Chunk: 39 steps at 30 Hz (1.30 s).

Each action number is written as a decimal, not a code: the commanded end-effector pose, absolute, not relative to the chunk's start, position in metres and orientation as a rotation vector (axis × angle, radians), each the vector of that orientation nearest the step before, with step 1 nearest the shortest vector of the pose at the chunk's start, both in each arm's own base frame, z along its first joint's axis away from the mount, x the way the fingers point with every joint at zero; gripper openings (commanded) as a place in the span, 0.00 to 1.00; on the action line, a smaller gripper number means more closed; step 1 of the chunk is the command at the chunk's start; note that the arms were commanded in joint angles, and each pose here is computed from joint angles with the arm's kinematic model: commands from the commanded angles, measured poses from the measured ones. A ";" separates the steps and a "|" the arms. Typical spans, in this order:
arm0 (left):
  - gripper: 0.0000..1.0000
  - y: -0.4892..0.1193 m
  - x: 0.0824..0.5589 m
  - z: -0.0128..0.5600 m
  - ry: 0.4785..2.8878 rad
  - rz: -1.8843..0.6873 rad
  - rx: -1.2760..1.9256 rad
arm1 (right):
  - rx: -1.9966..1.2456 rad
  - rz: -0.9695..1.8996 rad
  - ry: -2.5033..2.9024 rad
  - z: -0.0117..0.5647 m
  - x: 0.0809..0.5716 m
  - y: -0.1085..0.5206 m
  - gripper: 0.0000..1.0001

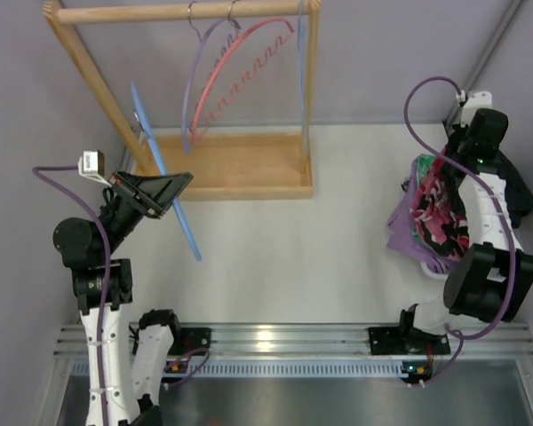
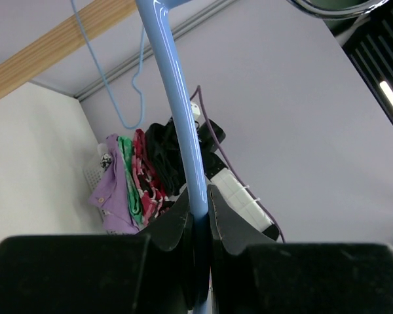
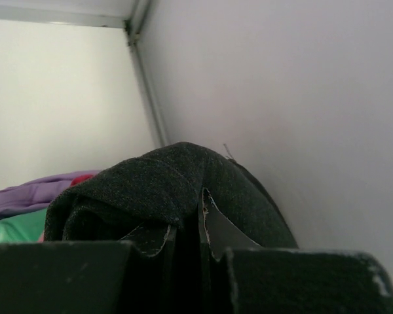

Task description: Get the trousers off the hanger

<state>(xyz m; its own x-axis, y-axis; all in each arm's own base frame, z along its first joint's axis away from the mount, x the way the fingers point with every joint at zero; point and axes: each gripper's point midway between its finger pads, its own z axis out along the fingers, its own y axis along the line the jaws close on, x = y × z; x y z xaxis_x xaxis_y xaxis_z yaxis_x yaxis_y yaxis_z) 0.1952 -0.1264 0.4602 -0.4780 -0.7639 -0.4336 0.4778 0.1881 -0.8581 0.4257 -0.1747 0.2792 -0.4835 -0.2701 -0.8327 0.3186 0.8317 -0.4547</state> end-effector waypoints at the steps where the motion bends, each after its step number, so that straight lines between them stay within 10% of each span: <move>1: 0.00 -0.133 0.169 0.504 1.326 -1.499 -0.125 | -0.068 -0.426 2.023 0.262 0.441 -0.138 0.00; 10: 0.00 -0.135 0.154 0.523 1.319 -1.452 -0.080 | -0.106 -0.350 2.011 0.298 0.425 -0.121 0.30; 14: 0.00 -0.137 0.152 0.539 1.315 -1.485 -0.073 | -0.164 -0.380 1.981 0.322 0.407 -0.116 0.69; 20: 0.00 -0.135 0.176 0.546 1.363 -1.546 -0.120 | -0.210 -0.401 1.947 0.350 0.376 -0.108 0.99; 39: 0.00 -0.104 0.294 0.552 1.555 -1.495 -0.019 | -0.145 -0.121 1.749 0.452 0.337 -0.053 0.99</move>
<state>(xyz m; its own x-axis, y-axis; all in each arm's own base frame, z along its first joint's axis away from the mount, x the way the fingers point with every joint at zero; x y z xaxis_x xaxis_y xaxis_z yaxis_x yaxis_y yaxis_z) 0.3002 -0.1096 0.5295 -0.6464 -0.6266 -0.4353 0.4320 0.1696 -0.8858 0.3440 -0.0661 0.4280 -0.2393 -0.2173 -0.9463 -0.0051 0.9749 -0.2226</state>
